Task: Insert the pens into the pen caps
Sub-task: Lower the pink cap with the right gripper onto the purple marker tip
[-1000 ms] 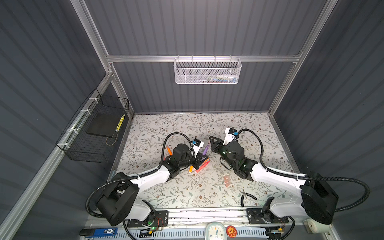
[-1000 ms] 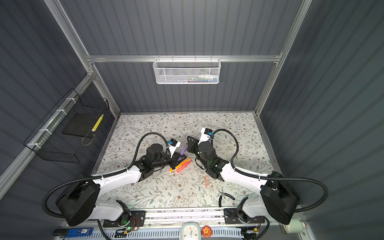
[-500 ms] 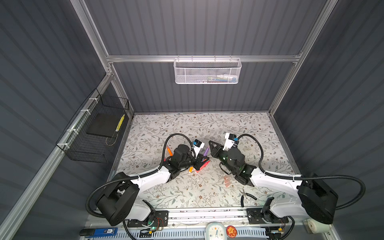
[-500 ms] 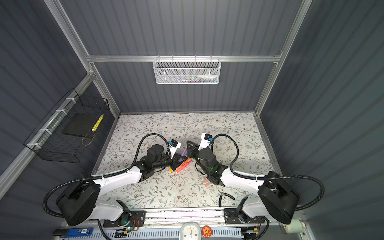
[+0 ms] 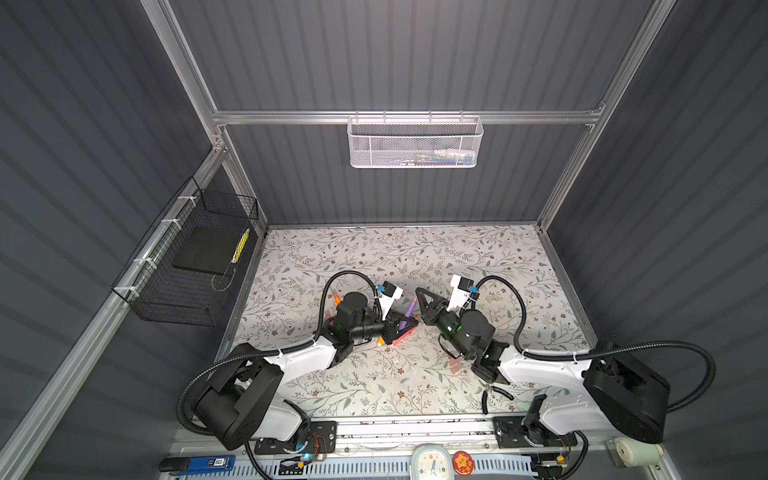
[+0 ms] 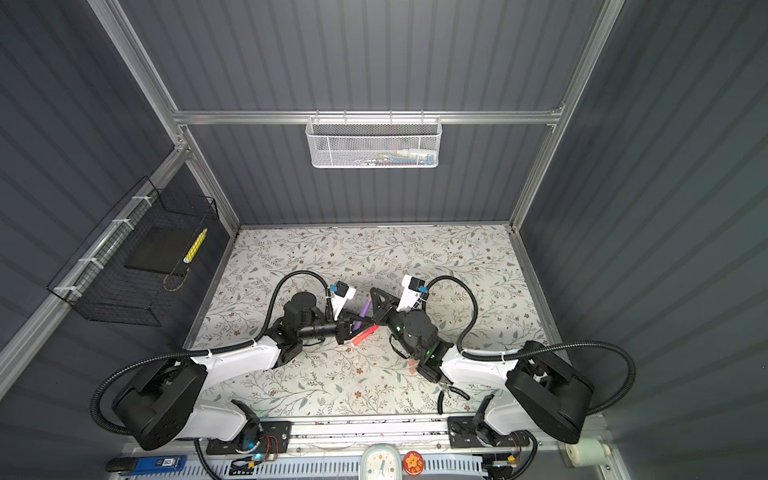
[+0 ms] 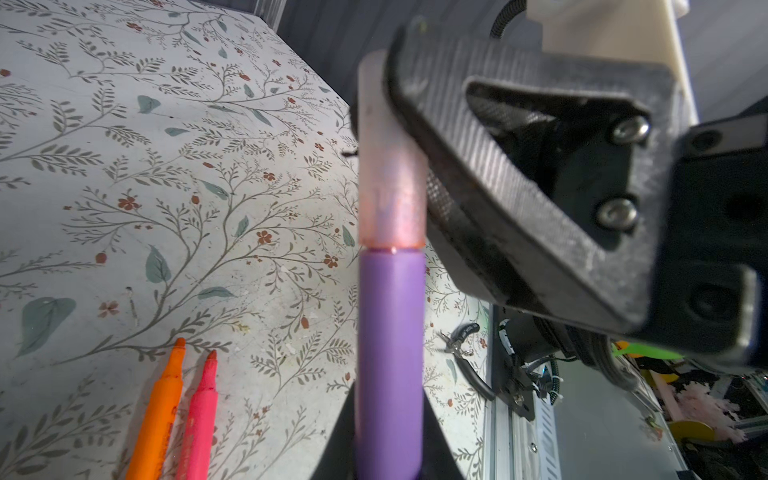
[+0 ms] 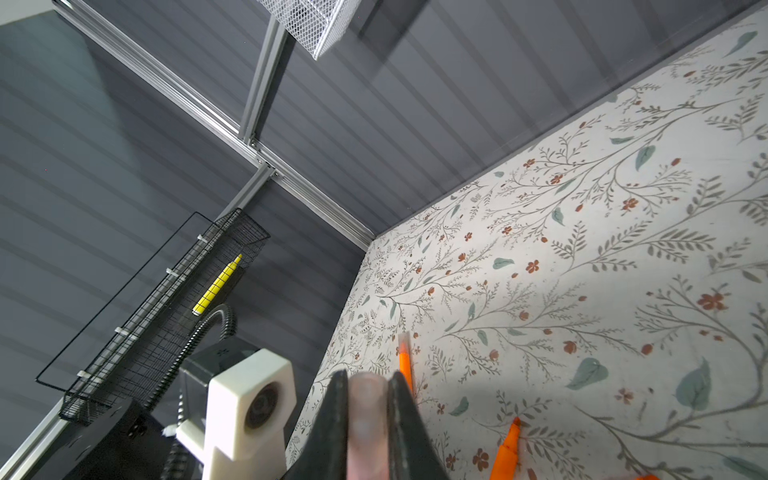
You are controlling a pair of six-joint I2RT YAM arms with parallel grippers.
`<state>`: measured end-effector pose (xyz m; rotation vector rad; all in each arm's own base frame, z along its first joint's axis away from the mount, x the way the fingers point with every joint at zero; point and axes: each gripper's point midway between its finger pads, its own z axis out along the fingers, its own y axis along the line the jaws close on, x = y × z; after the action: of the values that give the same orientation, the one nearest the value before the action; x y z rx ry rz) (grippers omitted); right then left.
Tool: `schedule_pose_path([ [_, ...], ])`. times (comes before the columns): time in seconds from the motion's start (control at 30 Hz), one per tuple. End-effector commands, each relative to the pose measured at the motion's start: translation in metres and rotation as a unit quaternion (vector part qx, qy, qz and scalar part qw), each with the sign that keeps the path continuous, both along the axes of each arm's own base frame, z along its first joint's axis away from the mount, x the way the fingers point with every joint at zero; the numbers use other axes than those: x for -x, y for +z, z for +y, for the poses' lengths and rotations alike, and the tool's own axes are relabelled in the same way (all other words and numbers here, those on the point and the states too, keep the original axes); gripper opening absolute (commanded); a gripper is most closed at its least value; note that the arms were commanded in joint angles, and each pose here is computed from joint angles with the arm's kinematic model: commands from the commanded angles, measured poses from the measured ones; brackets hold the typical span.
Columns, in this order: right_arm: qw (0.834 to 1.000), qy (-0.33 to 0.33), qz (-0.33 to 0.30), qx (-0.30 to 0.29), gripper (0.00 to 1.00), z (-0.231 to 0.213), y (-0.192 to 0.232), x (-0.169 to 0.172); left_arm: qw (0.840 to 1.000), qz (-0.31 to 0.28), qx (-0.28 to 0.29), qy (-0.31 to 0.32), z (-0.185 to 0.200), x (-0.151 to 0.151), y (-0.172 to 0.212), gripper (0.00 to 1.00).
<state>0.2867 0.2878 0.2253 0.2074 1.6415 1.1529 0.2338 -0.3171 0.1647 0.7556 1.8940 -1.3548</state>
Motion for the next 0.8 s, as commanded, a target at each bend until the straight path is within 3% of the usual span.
schedule_pose_path([
  [0.0, 0.999, 0.032, 0.004, 0.025, 0.00, 0.008, -0.018, 0.015, 0.997, -0.041, 0.051, 0.028, 0.004, -0.019, 0.034, 0.00],
  [0.17, 0.999, 0.031, 0.002, 0.031, 0.02, 0.001, -0.021, 0.020, 0.997, -0.046, 0.051, 0.032, 0.006, -0.018, 0.035, 0.00],
  [0.37, 0.999, 0.029, -0.003, 0.044, 0.17, -0.006, -0.019, 0.025, 0.997, -0.053, 0.046, 0.032, 0.006, -0.018, 0.036, 0.00],
  [0.6, 0.998, 0.023, -0.011, 0.052, 0.45, -0.018, -0.012, 0.033, 0.995, -0.078, 0.031, 0.057, 0.013, -0.021, 0.036, 0.00],
  [0.77, 0.998, 0.013, -0.024, 0.048, 0.52, -0.030, 0.004, 0.038, 0.990, -0.114, -0.013, 0.081, 0.012, -0.019, 0.032, 0.00],
])
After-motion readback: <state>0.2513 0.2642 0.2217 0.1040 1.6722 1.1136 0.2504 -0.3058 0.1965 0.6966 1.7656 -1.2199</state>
